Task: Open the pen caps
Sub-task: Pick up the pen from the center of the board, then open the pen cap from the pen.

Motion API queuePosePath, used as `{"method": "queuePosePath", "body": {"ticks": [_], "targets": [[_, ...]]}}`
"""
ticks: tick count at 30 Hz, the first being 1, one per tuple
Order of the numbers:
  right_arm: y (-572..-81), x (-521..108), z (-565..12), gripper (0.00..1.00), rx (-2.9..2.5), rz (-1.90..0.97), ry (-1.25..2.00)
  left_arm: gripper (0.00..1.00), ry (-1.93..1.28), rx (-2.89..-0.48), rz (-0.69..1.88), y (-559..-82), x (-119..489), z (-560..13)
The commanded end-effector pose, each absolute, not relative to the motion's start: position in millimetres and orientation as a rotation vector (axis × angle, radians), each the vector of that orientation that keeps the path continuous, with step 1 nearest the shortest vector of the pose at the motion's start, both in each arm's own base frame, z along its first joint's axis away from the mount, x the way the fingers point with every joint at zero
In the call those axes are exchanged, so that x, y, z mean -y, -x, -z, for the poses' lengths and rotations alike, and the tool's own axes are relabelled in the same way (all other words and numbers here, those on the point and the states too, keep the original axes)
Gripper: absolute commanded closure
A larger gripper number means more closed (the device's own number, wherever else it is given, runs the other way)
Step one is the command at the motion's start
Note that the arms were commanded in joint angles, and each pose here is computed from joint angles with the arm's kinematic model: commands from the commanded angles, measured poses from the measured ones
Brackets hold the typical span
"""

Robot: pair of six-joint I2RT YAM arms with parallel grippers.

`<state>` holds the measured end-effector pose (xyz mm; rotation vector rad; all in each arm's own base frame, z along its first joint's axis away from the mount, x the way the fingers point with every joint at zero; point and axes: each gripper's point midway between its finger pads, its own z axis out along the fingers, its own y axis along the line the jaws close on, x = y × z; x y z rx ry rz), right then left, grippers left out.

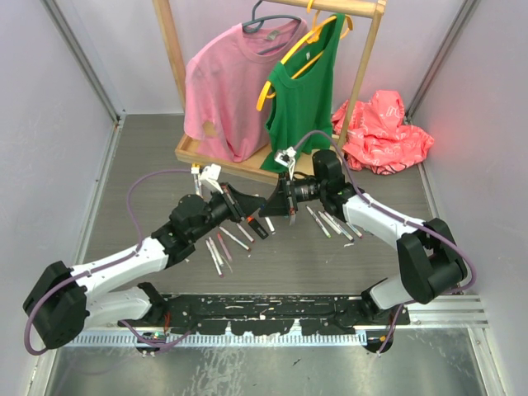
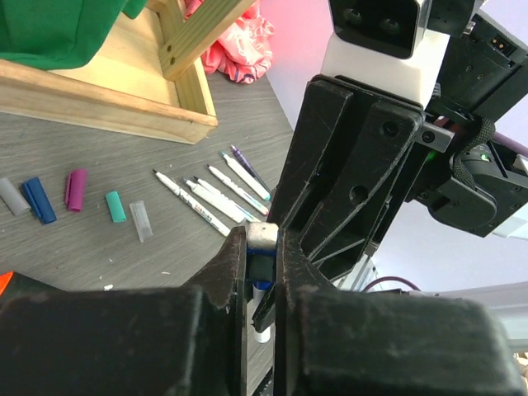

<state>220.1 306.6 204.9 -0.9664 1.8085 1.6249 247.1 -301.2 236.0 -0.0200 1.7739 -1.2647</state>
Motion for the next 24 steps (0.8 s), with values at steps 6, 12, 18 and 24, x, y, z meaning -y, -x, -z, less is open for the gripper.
{"method": "queuePosePath", "body": {"ticks": [6,12,18,24], "targets": [[-221,-314,-222,0.73,-1.723,-1.606,1.023,1.00,0.051,-1.606,1.246,-256,289,-283],[-220,-315,-221,0.71,-1.729,-1.607,1.031,1.00,0.052,-1.578,1.212,-260,285,-288],[-219,-316,-223,0.99,-1.730,-1.612,1.044,1.00,0.068,-1.552,1.167,-268,276,-292],[-203,-330,-204,0.99,-1.790,-1.668,1.103,1.00,0.268,-1.327,0.956,-307,188,-342]]}}
